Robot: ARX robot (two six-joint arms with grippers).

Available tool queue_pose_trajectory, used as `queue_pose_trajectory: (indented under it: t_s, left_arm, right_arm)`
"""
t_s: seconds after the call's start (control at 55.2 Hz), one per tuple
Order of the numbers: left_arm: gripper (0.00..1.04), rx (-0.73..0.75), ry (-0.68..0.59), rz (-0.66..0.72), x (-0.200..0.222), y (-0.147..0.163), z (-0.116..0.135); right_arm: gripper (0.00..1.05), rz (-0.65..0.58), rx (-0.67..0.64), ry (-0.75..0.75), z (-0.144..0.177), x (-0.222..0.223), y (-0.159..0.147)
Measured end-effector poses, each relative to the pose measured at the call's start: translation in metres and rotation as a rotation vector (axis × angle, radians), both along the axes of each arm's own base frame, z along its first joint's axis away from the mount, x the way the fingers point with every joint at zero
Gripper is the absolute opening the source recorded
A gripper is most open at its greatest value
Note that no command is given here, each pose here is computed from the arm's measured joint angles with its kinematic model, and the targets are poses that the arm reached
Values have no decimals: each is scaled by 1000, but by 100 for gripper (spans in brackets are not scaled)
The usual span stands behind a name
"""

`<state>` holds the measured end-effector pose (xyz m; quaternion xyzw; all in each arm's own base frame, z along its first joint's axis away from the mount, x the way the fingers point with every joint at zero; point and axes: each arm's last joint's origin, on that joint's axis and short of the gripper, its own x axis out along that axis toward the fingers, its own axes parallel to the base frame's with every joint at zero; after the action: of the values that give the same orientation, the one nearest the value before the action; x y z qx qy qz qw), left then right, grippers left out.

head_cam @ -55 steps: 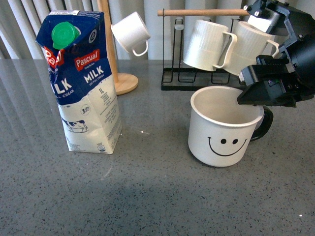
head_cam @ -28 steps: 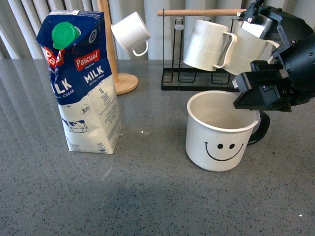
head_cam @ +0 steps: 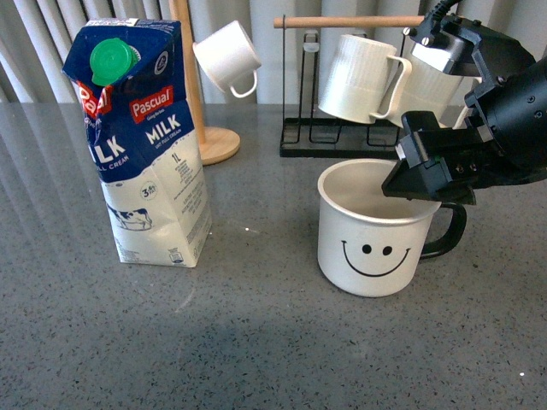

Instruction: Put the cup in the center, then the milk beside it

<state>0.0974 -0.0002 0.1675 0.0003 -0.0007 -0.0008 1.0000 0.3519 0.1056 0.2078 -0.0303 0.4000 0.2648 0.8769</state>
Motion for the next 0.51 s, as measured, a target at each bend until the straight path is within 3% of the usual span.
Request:
queue_pose_trajectory:
  t_s: [0.163, 0.181, 0.344, 0.507]
  left_arm:
    - [98, 0, 1, 0, 0, 0, 0]
    - [98, 0, 0, 0, 0, 0, 0]
    - [98, 0, 0, 0, 0, 0, 0]
    - [98, 0, 0, 0, 0, 0, 0]
  right_arm:
    - [87, -8, 9, -16, 4, 0, -1]
    - [100, -21, 44, -59, 19, -3, -5]
    - [98, -129, 177, -326, 72, -32, -39]
    - [98, -307, 284, -551, 79, -106, -84]
